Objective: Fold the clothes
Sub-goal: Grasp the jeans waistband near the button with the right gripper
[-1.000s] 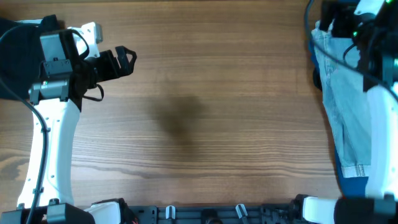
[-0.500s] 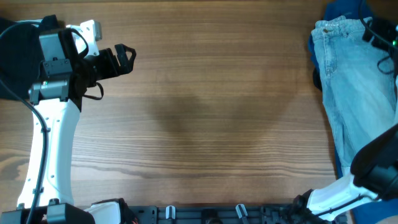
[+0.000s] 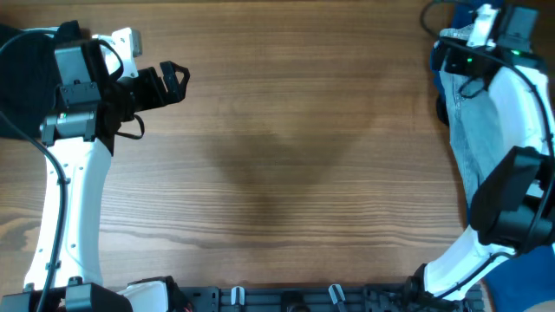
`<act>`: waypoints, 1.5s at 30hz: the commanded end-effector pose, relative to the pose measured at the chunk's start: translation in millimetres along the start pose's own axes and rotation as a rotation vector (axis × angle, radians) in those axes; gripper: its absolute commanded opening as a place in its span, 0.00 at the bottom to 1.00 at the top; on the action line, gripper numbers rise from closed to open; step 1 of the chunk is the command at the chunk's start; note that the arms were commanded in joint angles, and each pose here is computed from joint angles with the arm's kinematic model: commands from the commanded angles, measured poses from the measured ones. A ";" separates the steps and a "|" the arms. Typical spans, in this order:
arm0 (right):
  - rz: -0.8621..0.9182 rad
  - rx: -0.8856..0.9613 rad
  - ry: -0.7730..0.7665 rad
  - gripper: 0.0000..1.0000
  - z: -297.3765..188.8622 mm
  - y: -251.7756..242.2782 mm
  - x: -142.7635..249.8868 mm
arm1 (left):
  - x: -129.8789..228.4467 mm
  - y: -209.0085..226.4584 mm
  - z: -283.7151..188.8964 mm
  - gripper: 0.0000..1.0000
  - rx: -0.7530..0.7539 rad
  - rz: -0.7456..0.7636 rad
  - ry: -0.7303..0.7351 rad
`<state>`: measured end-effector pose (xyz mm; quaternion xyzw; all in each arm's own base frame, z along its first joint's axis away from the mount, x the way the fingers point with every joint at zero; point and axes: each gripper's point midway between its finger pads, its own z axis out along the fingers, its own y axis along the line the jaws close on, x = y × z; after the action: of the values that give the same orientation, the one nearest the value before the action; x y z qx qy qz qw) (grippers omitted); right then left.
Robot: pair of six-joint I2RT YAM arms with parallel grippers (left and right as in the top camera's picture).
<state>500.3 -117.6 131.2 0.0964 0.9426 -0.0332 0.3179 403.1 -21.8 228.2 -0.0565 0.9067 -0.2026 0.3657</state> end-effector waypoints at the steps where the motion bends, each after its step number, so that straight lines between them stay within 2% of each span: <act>1: 0.037 0.223 0.021 1.00 -0.7 -22.5 8.2 | -6.0 -5.4 -1.7 1.00 0.015 0.012 -0.013; 10: 0.043 0.242 0.095 0.99 38.3 -18.8 33.6 | -3.5 -4.8 -1.7 1.00 0.012 0.008 -0.003; 13: 0.056 0.247 0.109 0.95 55.4 -19.4 41.4 | -3.8 -4.8 -1.7 1.00 0.012 0.008 -0.004; 21: 0.095 0.257 0.050 0.94 69.0 -26.8 31.8 | -1.4 -1.8 -1.7 1.00 -0.005 0.003 0.004; 27: 0.113 0.279 0.064 0.70 74.6 -41.1 37.7 | -1.6 -1.1 -1.7 1.00 -0.009 0.003 0.003; 31: 0.119 0.286 0.085 0.66 79.3 -46.8 44.9 | -1.8 0.0 -1.7 1.00 -0.015 0.003 0.002; 37: 0.121 0.274 0.078 0.54 80.0 -45.2 42.9 | -1.9 0.0 -1.7 1.00 -0.015 0.003 0.002; 42: 0.121 0.275 0.072 0.34 80.1 -45.5 41.6 | -5.4 -0.7 -1.7 1.00 -0.013 0.009 -0.012; 45: 0.118 0.275 0.075 0.15 80.1 -45.5 42.1 | -6.3 -0.8 -1.7 1.00 -0.012 0.011 -0.016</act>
<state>509.0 -162.8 56.0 0.1956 0.9297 -0.1340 0.2818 402.5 -20.5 226.9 -0.0588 0.9081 -0.1989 0.3637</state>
